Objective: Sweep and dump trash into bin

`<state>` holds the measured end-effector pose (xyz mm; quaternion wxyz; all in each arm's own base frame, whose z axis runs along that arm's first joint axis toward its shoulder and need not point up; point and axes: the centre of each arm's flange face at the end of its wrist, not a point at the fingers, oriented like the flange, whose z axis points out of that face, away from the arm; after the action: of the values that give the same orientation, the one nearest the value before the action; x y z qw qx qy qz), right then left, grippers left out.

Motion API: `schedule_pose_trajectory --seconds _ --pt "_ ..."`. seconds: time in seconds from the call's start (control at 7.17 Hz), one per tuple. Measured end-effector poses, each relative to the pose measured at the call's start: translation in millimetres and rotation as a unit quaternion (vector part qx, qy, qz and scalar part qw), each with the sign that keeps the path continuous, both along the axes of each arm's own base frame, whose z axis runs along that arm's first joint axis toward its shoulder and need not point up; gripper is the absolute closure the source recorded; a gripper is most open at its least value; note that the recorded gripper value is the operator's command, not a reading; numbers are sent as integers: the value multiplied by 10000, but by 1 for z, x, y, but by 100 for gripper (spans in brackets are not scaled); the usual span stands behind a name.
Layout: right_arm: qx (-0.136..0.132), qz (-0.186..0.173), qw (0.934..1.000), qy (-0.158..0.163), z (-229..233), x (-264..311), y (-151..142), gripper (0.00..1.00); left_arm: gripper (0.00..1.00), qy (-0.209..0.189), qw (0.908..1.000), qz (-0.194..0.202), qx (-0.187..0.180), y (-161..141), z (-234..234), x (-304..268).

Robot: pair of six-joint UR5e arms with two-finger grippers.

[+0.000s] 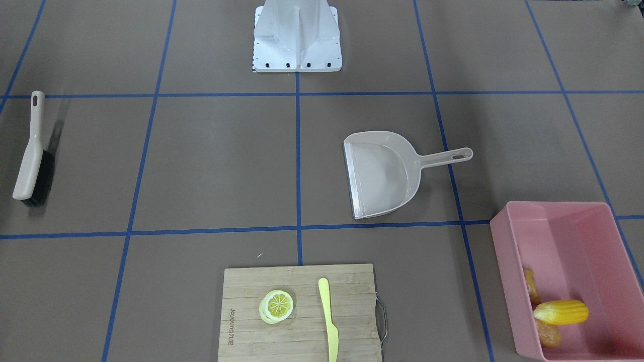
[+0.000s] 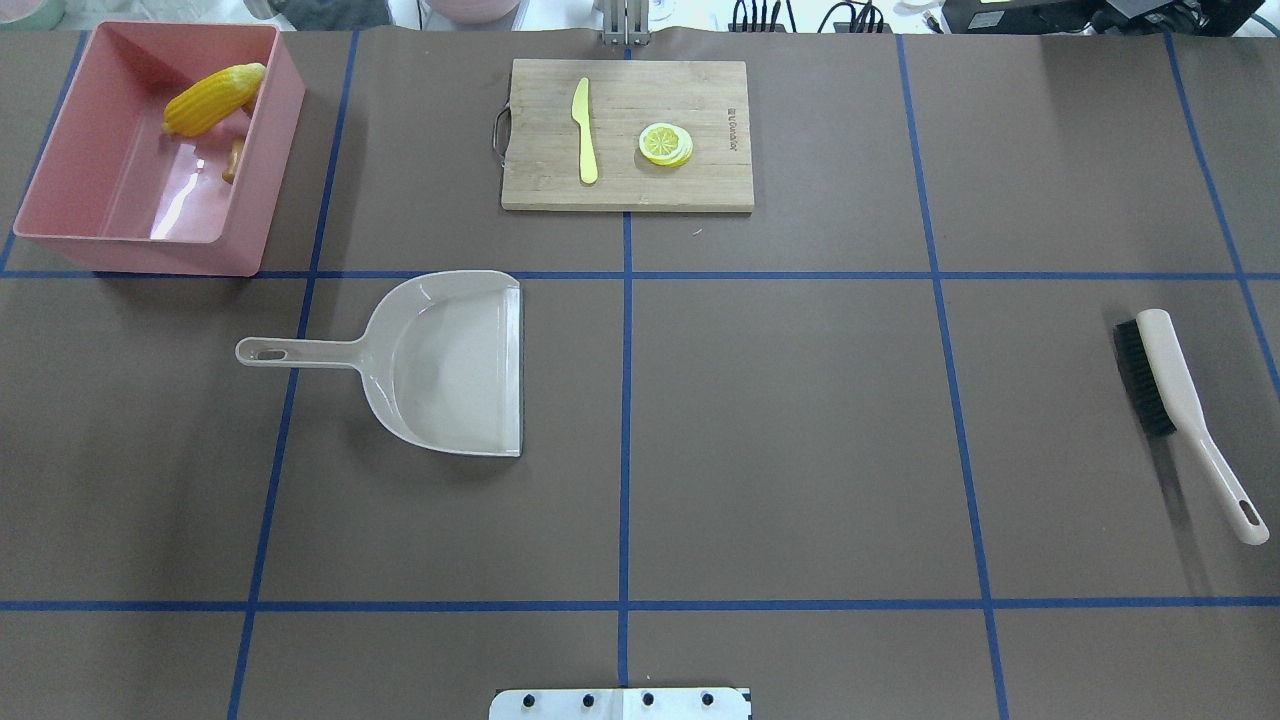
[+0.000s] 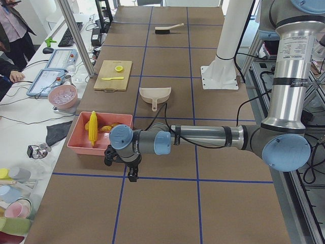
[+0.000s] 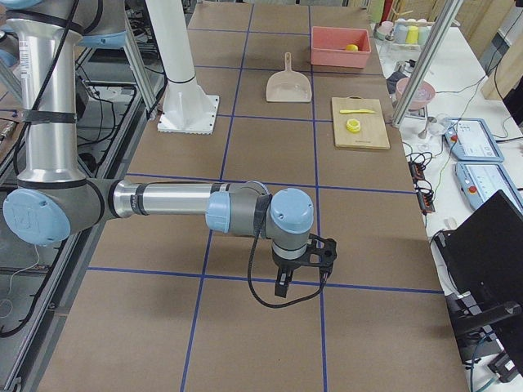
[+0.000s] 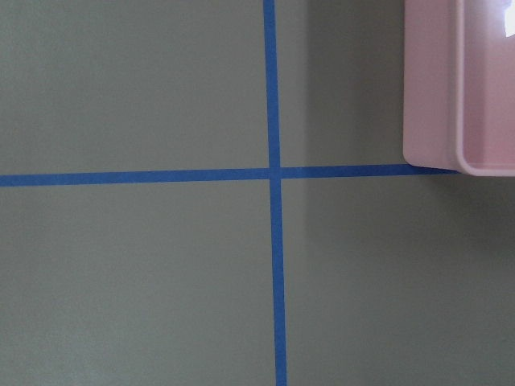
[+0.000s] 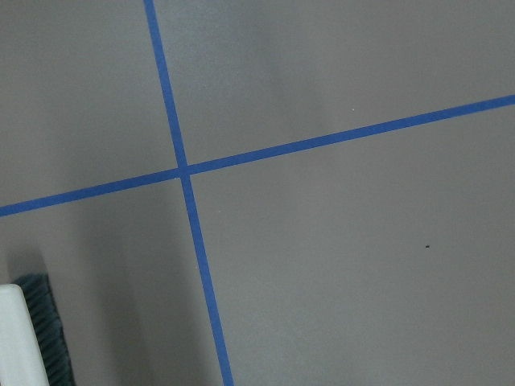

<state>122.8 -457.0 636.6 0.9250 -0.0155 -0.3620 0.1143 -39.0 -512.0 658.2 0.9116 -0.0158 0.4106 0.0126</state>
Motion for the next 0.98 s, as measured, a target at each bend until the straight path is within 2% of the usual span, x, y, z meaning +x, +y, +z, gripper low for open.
schedule_pose_trajectory --seconds 0.98 --pt "21 -4 10000 -10 -2 0 0 0 1 -27 9998 -135 153 3 -12 -14"
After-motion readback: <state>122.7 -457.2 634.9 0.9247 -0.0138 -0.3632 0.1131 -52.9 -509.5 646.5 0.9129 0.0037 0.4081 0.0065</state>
